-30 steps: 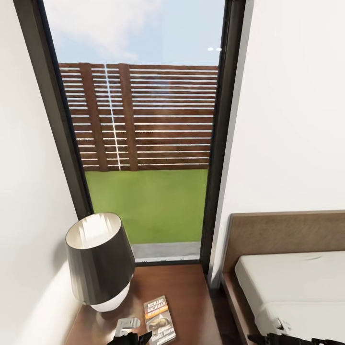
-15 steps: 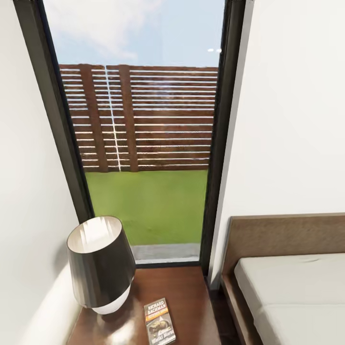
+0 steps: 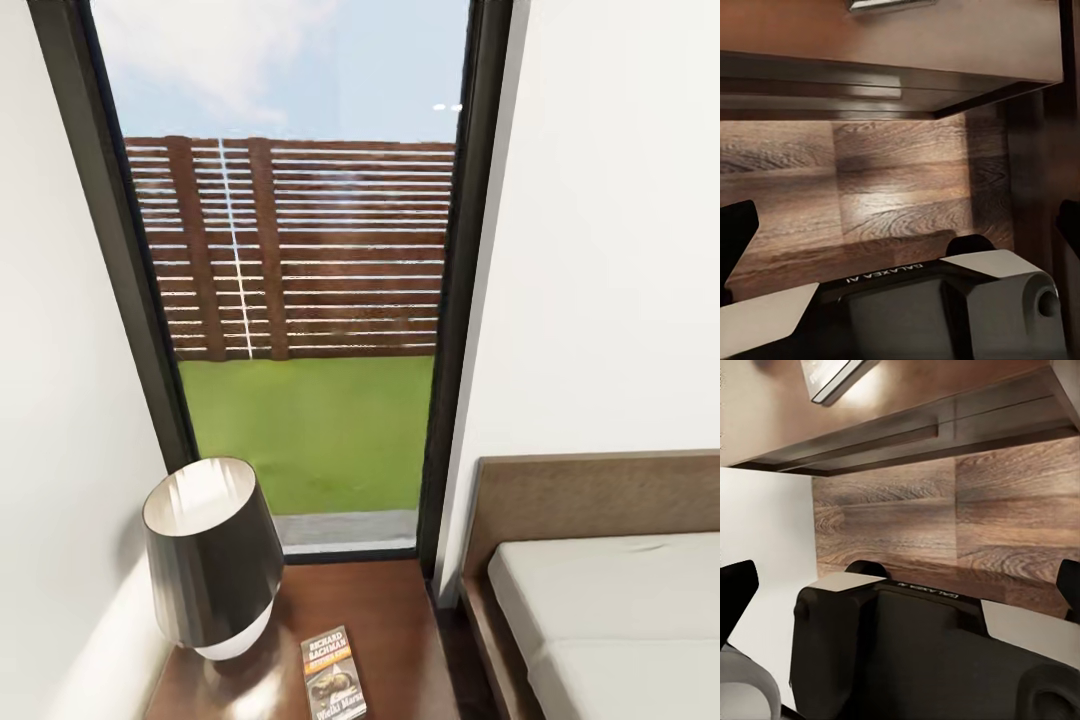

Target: In the bedroom, move the book from the bed onto either nightstand, and place the two sandals side by side next to the bed.

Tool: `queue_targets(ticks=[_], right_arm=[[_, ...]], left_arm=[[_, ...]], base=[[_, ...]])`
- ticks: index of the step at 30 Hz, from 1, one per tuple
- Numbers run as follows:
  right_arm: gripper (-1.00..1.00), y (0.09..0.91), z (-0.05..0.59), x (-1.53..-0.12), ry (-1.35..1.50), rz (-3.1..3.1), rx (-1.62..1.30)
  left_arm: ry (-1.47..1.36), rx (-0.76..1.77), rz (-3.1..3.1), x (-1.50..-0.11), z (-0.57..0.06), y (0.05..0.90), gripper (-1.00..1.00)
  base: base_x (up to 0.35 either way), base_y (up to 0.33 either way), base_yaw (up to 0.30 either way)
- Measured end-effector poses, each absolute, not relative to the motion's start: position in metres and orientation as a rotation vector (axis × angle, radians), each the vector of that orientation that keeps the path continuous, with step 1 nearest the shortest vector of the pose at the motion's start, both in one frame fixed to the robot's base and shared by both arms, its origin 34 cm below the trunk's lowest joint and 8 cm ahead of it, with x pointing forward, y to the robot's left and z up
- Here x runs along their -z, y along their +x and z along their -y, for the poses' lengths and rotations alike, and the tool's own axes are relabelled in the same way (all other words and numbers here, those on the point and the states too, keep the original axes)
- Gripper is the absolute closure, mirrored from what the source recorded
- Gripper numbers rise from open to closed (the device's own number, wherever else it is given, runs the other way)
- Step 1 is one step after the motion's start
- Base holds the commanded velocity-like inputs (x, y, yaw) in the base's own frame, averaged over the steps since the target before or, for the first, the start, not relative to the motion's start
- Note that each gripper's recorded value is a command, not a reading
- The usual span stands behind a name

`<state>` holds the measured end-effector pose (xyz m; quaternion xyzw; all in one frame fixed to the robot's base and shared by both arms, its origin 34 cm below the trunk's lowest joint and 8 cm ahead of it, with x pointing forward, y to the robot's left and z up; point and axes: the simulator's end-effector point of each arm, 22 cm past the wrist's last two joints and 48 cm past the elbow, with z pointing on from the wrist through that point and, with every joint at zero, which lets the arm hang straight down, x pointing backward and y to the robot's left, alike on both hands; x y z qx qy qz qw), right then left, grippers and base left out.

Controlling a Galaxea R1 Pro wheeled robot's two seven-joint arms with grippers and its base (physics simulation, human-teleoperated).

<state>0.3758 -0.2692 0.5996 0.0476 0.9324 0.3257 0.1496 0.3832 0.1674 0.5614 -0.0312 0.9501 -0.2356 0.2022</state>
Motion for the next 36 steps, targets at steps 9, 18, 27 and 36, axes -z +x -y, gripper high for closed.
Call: queue_targets(ticks=[9, 18, 27, 36], right_arm=[[-1.00, 0.375, 0.269, -0.612, 0.138, -2.680, -0.937], [-1.00, 0.375, 0.270, -0.615, 0.137, -2.680, -0.933], [-1.00, 0.375, 0.252, -0.615, 0.131, -2.673, -0.966], [-1.00, 0.375, 0.233, -0.615, 0.126, -2.663, -1.002]], left_arm=[[-0.087, 0.658, -2.653, -0.574, -0.167, 0.382, -1.00], [-0.088, 0.659, -2.653, -0.577, -0.167, 0.382, -1.00], [-0.089, 0.660, -2.653, -0.577, -0.166, 0.382, -1.00], [-0.090, 0.663, -2.651, -0.577, -0.164, 0.382, -1.00]], base=[[0.000, 0.000, 0.000], [0.000, 0.000, 0.000], [0.000, 0.000, 0.000], [0.000, 0.000, 0.000]])
